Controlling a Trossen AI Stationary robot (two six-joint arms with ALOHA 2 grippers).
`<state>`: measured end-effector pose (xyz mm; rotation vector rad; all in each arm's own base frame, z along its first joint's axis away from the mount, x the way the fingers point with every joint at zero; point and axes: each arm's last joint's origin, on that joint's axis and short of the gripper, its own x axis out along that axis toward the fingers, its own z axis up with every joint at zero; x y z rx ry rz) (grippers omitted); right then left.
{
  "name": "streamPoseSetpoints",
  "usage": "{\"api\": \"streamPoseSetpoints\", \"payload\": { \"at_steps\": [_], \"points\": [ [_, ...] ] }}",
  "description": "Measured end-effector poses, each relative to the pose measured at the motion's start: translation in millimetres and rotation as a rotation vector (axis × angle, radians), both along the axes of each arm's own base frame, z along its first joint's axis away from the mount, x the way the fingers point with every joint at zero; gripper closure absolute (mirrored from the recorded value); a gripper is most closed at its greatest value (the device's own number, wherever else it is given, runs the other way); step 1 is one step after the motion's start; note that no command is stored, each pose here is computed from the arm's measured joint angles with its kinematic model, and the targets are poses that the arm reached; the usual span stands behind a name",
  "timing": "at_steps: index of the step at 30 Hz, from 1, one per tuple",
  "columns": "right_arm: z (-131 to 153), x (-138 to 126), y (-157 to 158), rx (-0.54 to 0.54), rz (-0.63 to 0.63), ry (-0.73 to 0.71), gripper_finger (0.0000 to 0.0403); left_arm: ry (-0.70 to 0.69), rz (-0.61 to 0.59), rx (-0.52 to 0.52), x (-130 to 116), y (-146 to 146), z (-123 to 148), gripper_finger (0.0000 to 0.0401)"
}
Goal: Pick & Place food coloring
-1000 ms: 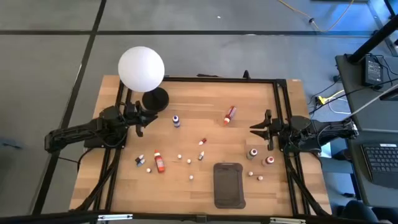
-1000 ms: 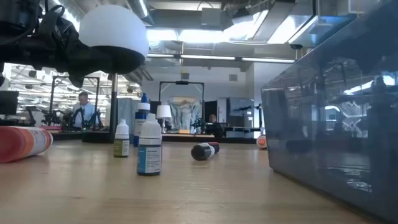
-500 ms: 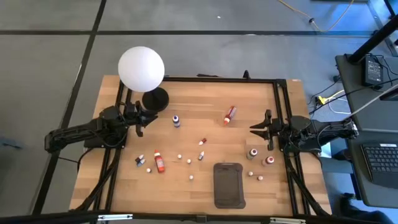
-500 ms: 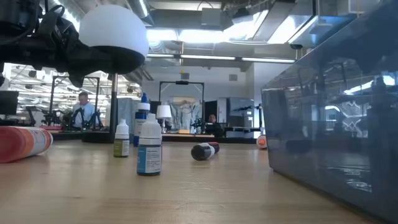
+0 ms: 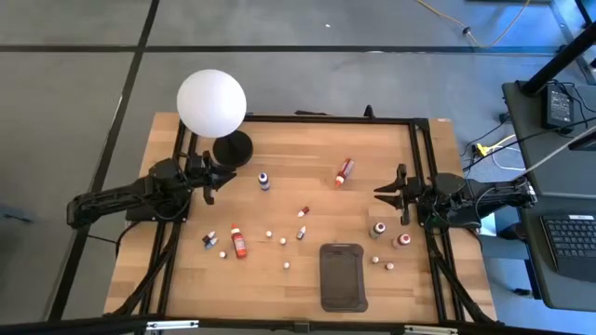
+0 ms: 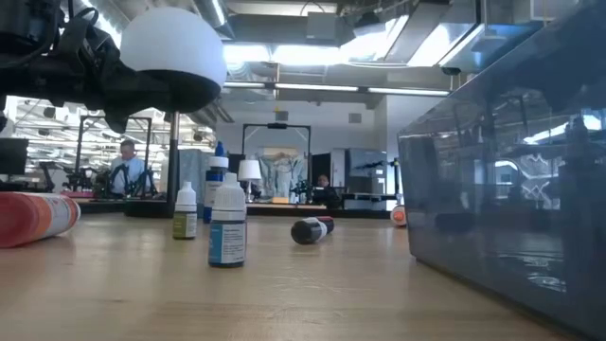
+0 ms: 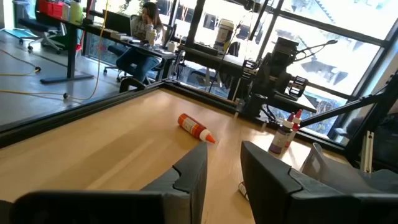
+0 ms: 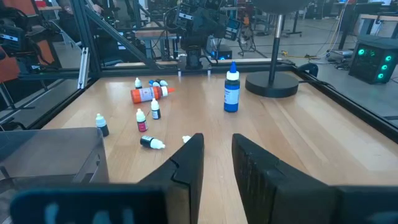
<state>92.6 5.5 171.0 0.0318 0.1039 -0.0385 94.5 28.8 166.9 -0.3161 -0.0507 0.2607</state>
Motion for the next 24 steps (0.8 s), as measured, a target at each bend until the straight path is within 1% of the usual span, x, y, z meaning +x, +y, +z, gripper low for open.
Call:
{"api": "streamPoseSetpoints", "payload": {
  "at_steps": [24],
  "points": [
    [0.0, 0.0, 0.0, 0.0, 0.0, 0.0, 0.0315, 0.0, 0.0, 0.0, 0.0, 0.0, -0.1, 0.0308]
  ]
}}
